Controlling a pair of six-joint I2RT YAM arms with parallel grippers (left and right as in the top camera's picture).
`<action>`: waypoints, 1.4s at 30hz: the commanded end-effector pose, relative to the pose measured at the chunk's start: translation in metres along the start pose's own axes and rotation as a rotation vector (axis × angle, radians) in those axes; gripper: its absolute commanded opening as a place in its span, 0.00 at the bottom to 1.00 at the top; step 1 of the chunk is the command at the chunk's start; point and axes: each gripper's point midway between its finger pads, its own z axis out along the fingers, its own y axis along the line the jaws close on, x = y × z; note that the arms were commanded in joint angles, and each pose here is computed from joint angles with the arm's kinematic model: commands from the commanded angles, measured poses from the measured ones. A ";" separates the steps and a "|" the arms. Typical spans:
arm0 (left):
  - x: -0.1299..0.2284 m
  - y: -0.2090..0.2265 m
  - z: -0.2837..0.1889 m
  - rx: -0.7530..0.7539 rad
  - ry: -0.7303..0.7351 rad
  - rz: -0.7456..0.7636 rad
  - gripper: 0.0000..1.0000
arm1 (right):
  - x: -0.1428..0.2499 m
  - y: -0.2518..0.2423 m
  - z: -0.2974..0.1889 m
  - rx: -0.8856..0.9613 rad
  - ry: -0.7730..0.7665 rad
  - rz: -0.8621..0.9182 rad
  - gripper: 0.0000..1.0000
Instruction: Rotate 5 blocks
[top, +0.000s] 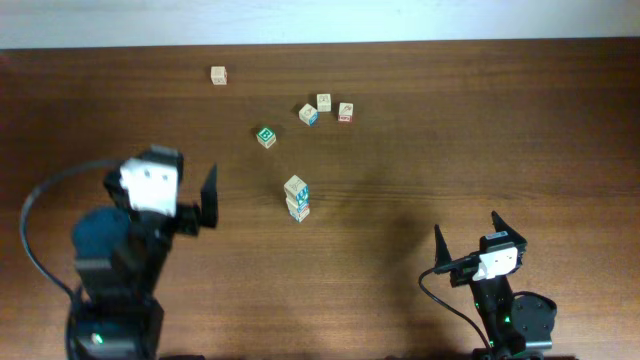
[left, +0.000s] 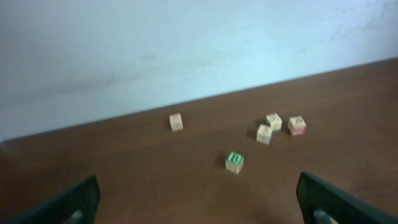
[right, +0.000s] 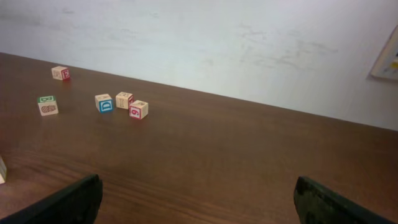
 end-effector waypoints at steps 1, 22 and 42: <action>0.033 -0.006 -0.009 -0.017 -0.055 0.043 0.99 | 0.003 -0.003 0.000 0.019 0.004 0.001 0.98; 0.146 -0.016 -0.013 -0.102 -0.188 0.132 0.99 | 0.003 -0.003 0.000 0.019 0.004 0.001 0.98; 0.151 -0.014 -0.013 -0.116 -0.163 0.130 0.99 | 0.003 -0.003 0.000 0.019 0.004 0.001 0.98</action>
